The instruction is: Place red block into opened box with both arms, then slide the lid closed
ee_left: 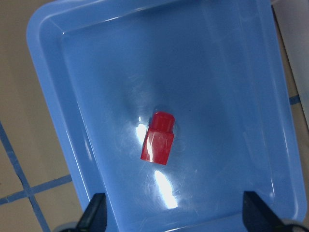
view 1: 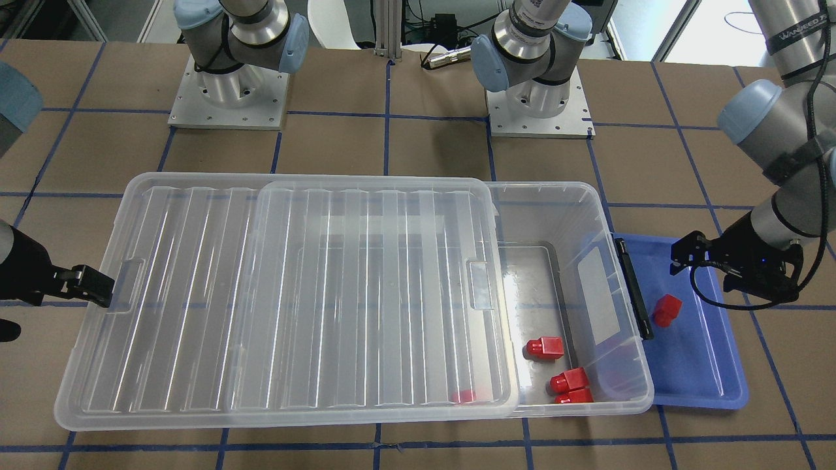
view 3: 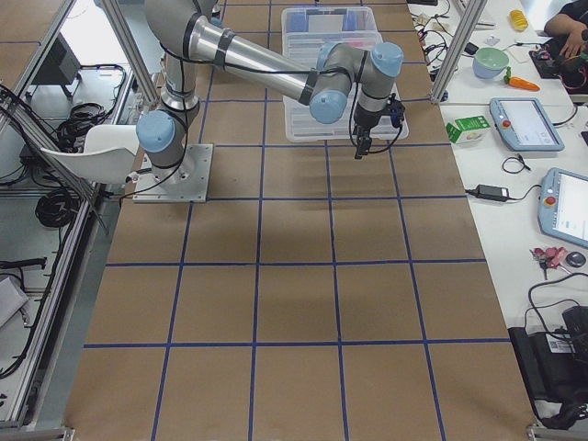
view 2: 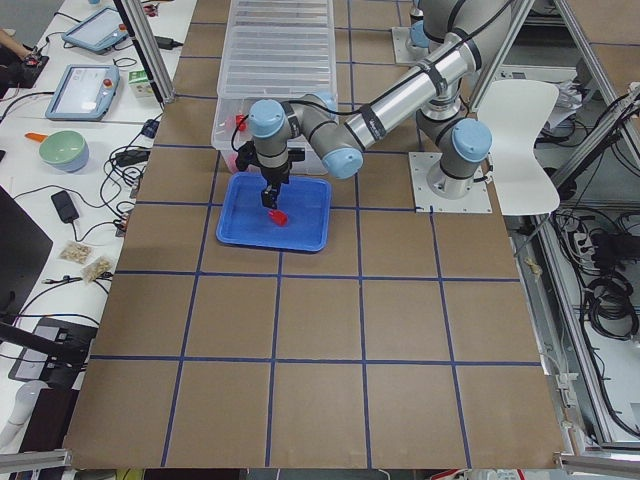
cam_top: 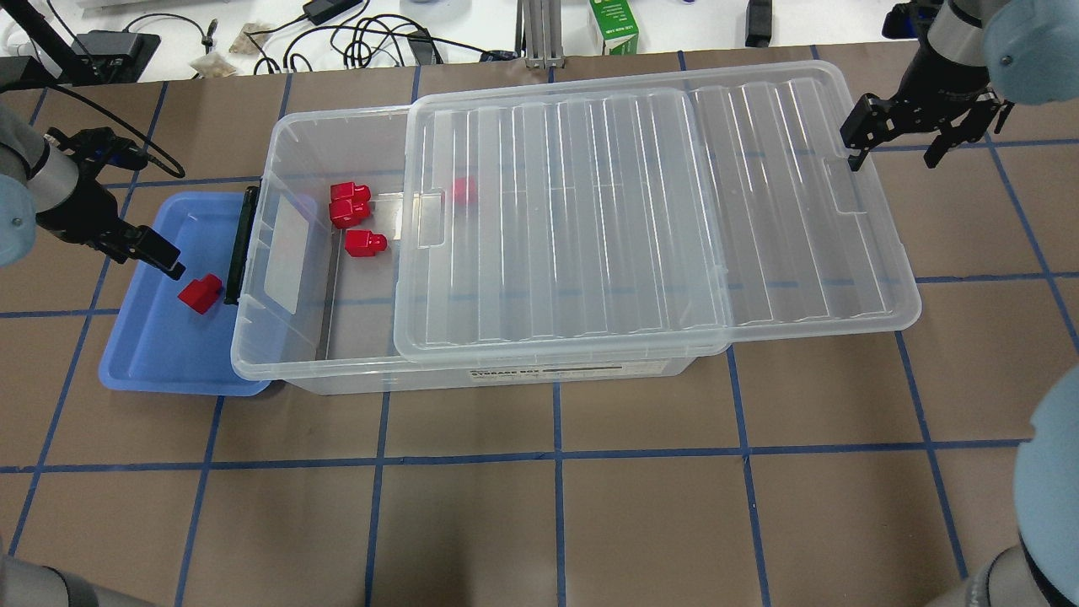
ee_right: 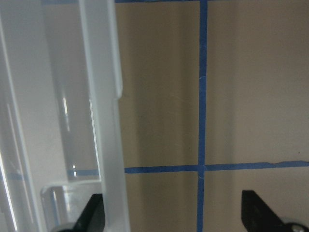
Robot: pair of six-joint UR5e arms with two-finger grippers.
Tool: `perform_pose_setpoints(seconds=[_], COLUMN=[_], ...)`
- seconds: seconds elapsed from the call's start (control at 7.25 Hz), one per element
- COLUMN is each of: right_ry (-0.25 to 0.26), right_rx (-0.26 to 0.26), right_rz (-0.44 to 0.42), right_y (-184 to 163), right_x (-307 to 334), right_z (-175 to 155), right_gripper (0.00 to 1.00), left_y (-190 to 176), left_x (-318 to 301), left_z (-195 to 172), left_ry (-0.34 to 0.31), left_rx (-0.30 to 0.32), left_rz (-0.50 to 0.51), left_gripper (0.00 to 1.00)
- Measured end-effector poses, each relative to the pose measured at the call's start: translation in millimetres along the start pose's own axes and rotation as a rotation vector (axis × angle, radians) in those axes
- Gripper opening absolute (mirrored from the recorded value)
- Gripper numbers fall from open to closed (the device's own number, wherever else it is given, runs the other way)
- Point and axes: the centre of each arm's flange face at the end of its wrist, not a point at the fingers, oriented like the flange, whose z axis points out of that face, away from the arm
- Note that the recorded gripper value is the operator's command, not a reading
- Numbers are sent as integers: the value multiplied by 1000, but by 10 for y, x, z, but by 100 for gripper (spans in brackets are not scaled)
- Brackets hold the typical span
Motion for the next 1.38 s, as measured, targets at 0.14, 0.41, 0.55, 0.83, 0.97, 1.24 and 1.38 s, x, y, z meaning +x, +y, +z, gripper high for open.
perform_pose_setpoints(seconds=[0.14,0.41,0.55,0.83,0.97,1.24,1.38], right_ry=[9,16,17,13,16,17,17], right_rx=[-4,-7,-7,5,21,34,33], right_rz=[-4,-4,-4,-1,1,23,54], right_y=[8,17,20,41,80,331,509], right_x=[79,165,192,185,149,-7,-159], right_z=[3,6,3,-86,-253,-777,-1017], right_gripper=[100,100,100,100,100,100,100], left_y=[-23,-83,-106,-143,-151,-149,-142], left_x=[-18,-91,-125,-175,-187,-200,-204], left_z=[140,428,567,771,847,955,969], left_ry=[18,17,12,11,15,24,23], left_rx=[-3,5,9,10,6,-9,-14], left_rz=[5,29,36,40,40,36,35], left_gripper=[100,100,100,99,82,27,12])
